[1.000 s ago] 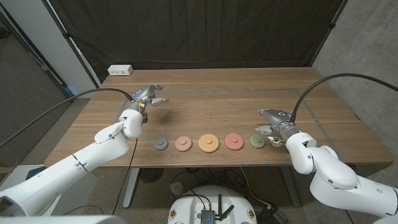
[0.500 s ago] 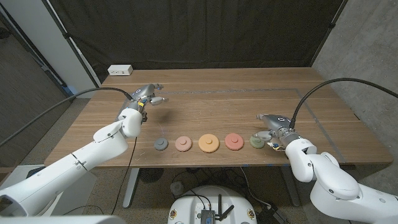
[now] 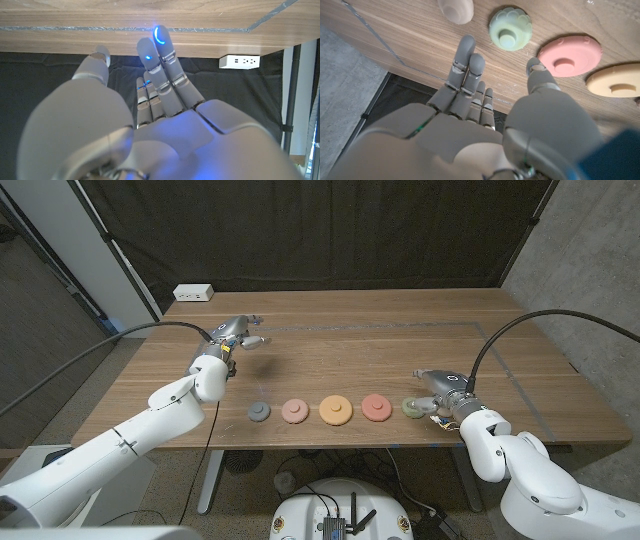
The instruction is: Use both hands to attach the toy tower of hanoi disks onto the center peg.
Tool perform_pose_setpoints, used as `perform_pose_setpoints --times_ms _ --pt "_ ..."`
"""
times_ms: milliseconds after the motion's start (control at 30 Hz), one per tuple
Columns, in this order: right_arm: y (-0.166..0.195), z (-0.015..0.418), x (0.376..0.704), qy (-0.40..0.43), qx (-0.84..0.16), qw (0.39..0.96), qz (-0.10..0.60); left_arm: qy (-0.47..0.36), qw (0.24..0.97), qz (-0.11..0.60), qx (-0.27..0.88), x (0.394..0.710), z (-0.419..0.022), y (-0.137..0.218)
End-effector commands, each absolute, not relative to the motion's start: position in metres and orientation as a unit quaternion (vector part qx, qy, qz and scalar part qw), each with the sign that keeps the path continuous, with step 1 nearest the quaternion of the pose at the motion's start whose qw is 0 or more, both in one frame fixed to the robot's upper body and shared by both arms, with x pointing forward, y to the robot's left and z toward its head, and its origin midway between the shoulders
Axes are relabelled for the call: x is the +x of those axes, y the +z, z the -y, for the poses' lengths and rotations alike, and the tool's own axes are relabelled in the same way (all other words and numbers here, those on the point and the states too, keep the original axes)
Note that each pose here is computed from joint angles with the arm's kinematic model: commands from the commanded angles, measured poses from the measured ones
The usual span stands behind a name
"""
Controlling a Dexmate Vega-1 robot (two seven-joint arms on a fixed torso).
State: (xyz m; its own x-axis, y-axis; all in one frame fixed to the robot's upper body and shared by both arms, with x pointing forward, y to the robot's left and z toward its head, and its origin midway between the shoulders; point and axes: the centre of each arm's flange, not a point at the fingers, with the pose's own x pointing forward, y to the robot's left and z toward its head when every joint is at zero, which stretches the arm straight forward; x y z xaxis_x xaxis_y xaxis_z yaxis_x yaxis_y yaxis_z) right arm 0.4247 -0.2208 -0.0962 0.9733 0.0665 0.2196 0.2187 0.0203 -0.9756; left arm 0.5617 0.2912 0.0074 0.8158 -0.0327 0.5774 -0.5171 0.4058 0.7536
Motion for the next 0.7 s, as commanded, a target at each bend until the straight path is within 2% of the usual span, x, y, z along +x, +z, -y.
perform_pose_setpoints --times_ms 33,700 --pt "-0.101 0.213 0.42 -0.048 -0.702 0.703 0.103 0.149 0.797 0.266 0.521 0.561 -0.291 0.005" --pt "-0.094 0.179 0.416 -0.025 -0.714 0.691 0.111 0.137 0.797 0.271 0.522 0.557 -0.297 0.0"
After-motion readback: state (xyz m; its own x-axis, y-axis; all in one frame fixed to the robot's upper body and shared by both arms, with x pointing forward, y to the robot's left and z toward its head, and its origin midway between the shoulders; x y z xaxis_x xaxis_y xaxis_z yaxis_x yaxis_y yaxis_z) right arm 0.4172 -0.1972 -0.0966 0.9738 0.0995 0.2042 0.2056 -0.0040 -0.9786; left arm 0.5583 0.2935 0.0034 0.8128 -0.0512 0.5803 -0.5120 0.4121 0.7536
